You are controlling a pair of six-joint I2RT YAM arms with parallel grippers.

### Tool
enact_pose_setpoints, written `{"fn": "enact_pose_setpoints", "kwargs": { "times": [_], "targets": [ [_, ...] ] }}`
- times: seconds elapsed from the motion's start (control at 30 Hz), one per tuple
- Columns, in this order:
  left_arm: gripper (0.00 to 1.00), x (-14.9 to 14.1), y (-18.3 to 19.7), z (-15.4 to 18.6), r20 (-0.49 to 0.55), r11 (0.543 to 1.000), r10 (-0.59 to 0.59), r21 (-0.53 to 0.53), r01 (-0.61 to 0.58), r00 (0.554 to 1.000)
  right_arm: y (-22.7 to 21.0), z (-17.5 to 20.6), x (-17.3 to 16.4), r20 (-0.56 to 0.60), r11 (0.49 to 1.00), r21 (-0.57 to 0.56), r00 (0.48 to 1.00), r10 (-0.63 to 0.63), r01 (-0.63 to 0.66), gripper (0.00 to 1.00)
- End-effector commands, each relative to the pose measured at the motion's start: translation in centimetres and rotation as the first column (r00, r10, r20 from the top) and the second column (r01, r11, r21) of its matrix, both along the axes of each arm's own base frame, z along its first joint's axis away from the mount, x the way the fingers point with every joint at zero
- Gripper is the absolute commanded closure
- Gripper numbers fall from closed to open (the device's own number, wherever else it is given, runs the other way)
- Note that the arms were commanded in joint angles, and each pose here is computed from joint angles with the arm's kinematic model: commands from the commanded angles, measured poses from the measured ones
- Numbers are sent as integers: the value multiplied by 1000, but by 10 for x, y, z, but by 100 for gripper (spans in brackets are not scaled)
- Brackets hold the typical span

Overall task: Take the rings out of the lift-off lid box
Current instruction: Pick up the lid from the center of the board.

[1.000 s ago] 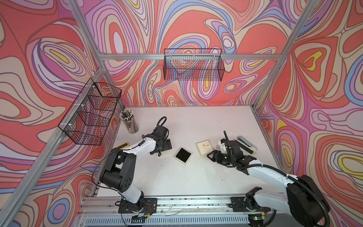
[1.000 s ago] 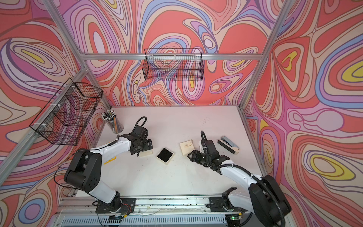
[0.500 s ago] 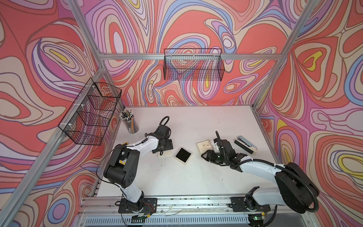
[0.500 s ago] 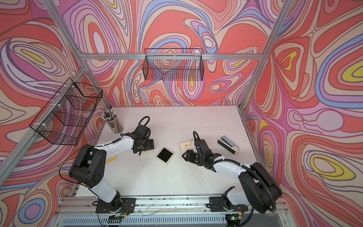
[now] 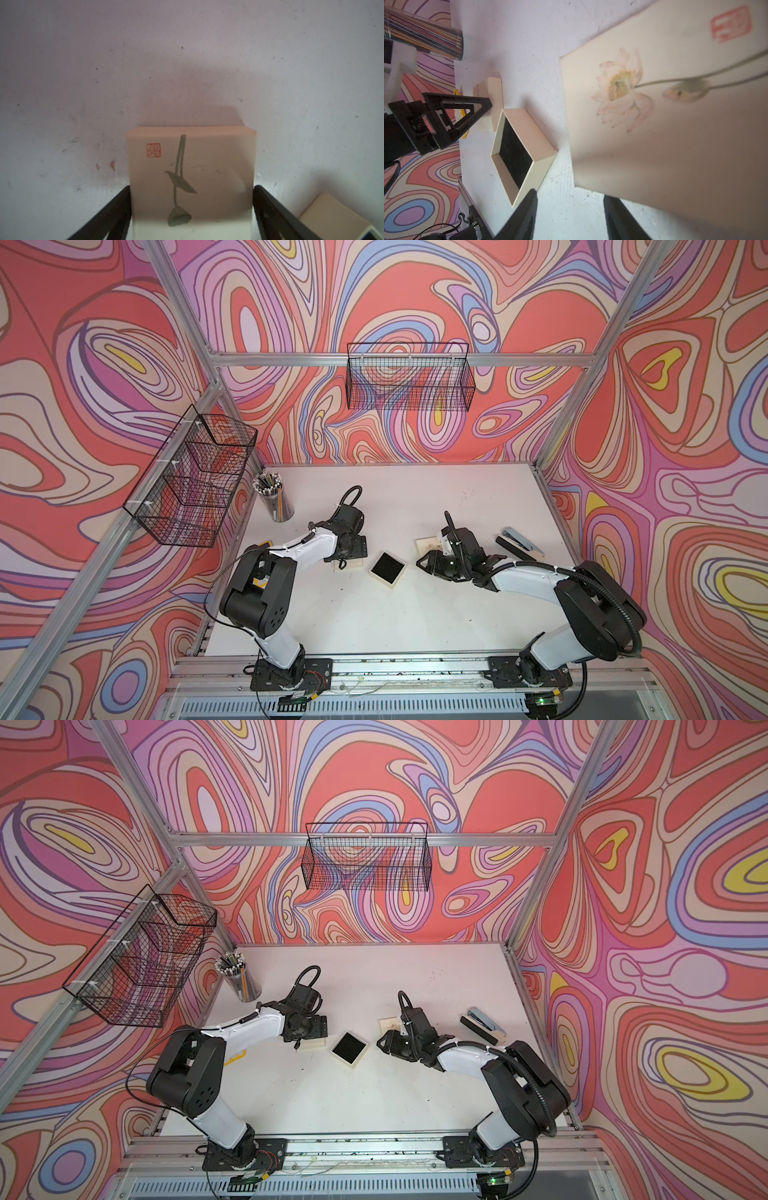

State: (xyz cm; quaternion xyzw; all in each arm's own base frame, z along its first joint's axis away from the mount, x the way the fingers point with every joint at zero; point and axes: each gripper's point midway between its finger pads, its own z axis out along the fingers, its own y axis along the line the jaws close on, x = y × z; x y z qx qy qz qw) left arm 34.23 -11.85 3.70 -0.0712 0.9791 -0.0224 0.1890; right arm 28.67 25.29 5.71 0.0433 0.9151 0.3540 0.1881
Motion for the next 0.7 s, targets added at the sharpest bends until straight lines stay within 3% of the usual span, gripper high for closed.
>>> {"fn": "enact_pose_setpoints", "kwargs": {
  "times": [0.0, 0.37, 0.67],
  "targets": [
    [8, -6, 5, -9, -39, 999, -6, 40, 7, 999, 10, 7, 5, 19, 1000, 20, 1000, 12, -12, 46],
    [7, -5, 8, 0, -22, 998, 0, 60, 1, 1000, 9, 7, 5, 27, 1000, -11, 1000, 7, -7, 46],
    [4, -7, 9, 2, -29, 989, -32, 144, 35, 999, -7, 3, 4, 34, 995, -102, 999, -13, 16, 42]
  ]
}}
